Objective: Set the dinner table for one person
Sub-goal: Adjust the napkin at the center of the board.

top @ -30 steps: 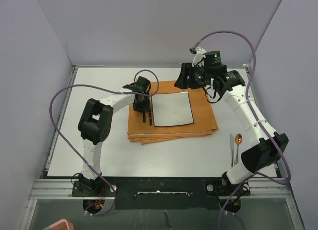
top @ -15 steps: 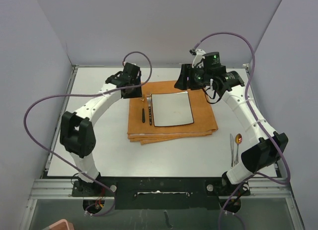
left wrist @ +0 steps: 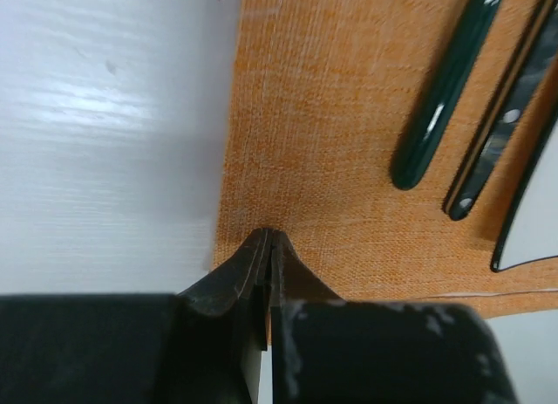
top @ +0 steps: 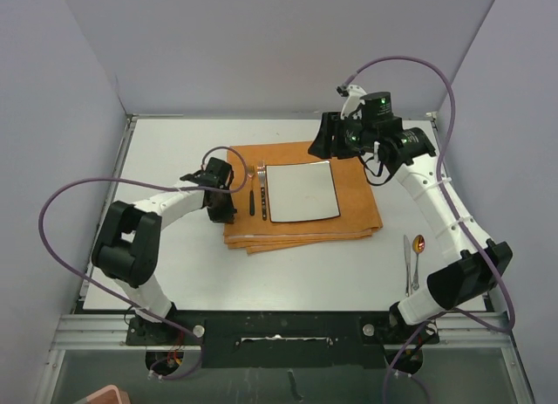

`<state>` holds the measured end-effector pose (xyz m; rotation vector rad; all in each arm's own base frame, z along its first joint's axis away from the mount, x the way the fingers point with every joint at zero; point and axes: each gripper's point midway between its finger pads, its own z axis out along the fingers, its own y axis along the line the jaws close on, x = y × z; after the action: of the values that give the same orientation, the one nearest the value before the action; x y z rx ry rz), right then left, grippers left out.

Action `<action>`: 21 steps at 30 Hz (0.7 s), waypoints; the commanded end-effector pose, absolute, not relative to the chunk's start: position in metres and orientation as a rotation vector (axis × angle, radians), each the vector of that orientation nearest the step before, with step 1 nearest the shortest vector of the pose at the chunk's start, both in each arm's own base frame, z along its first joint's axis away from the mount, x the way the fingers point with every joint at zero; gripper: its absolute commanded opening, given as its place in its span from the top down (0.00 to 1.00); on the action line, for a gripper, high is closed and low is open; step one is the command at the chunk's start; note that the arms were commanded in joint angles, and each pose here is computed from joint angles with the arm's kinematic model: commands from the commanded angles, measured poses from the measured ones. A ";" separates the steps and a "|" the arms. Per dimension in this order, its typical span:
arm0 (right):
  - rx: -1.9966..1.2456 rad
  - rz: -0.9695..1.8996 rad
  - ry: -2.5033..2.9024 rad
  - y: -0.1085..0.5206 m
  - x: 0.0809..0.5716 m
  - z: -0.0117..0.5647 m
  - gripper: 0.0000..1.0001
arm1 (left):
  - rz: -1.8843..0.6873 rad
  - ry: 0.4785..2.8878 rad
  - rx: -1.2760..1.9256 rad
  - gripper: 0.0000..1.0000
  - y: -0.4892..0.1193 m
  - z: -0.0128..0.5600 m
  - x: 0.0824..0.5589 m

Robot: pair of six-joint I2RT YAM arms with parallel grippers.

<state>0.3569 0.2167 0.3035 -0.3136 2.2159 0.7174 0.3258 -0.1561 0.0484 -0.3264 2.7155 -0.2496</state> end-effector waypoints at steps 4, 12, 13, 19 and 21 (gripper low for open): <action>-0.316 0.712 2.119 0.213 0.350 0.332 0.48 | -0.433 2.679 -0.439 1.00 -0.189 0.038 0.345; -0.303 0.676 2.113 0.206 0.350 0.336 0.48 | -0.373 2.740 -0.459 1.00 -0.187 0.011 0.337; -0.293 0.666 2.112 0.204 0.352 0.337 0.48 | -0.350 2.752 -0.459 1.00 -0.184 0.007 0.334; -0.232 0.617 2.112 0.194 0.359 0.342 0.47 | -0.087 2.821 -0.491 1.00 -0.152 -0.005 0.319; -0.221 0.610 2.110 0.192 0.360 0.343 0.47 | 0.012 2.833 -0.501 1.00 -0.140 -0.003 0.317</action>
<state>0.3570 0.2028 0.3070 -0.2673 2.2105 0.6410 0.3243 -0.1723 0.0171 -0.4727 2.7877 -0.2792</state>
